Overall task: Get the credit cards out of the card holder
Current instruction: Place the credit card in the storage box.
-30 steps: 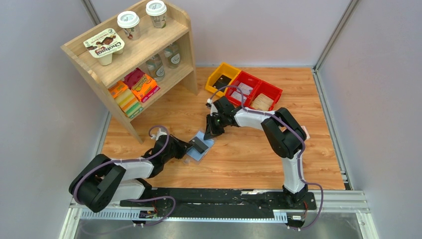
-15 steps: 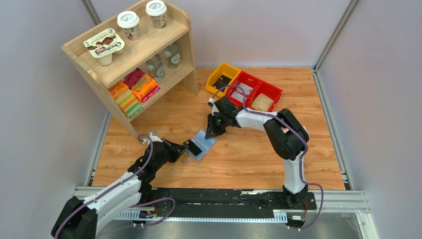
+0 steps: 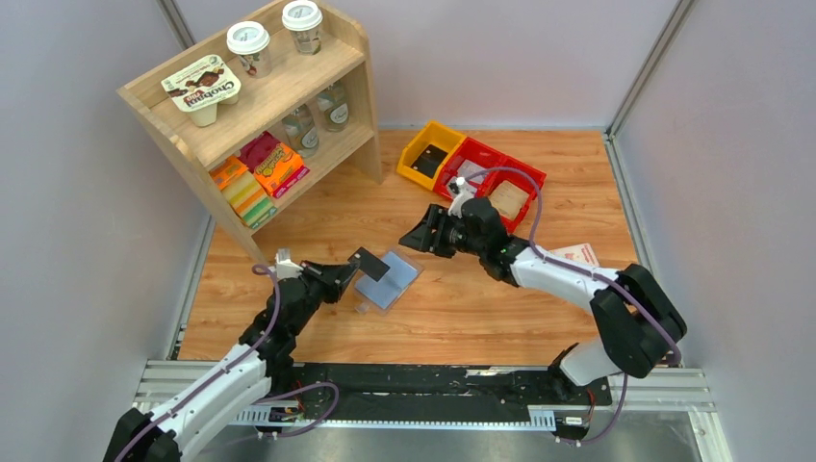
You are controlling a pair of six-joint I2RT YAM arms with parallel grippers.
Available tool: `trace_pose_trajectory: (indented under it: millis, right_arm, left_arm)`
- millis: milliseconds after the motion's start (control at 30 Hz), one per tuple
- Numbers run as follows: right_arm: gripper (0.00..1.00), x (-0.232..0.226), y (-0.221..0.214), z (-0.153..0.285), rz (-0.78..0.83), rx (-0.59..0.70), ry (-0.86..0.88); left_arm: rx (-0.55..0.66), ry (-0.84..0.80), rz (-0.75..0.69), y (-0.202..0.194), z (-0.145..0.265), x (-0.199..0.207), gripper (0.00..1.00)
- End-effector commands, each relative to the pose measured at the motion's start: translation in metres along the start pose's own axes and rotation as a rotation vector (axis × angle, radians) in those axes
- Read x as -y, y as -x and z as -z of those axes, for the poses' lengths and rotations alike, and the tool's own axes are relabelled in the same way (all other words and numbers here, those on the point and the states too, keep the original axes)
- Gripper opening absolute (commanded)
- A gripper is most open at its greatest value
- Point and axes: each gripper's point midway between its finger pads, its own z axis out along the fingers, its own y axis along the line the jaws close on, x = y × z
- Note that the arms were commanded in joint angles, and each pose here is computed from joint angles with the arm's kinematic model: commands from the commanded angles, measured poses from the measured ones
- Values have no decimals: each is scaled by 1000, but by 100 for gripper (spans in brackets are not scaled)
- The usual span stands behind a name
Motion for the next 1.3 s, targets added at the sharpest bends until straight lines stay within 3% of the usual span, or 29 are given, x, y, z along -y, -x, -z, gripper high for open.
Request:
trace_pose_trajectory:
  millis: [0, 300, 567, 833, 1067, 1167, 1267]
  right_arm:
    - [64, -34, 15, 12, -126, 177, 149]
    - [66, -75, 5, 23, -185, 235, 307]
    - [60, -97, 2, 4, -215, 155, 414]
    - [37, -111, 6, -4, -206, 138, 478]
    - [4, -112, 6, -6, -190, 125, 475]
    - [0, -106, 8, -7, -155, 128, 440]
    - [0, -98, 16, -7, -103, 133, 381]
  left_arm:
    - [53, -153, 100, 12, -4, 40, 0]
    - [118, -273, 173, 25, -9, 87, 0]
    - [121, -322, 196, 25, -9, 104, 0]
    - [121, -335, 198, 24, -10, 108, 0]
    - [109, -328, 206, 21, -13, 106, 1]
    - [109, -316, 210, 20, -13, 99, 7]
    - [118, -267, 190, 20, -12, 82, 25]
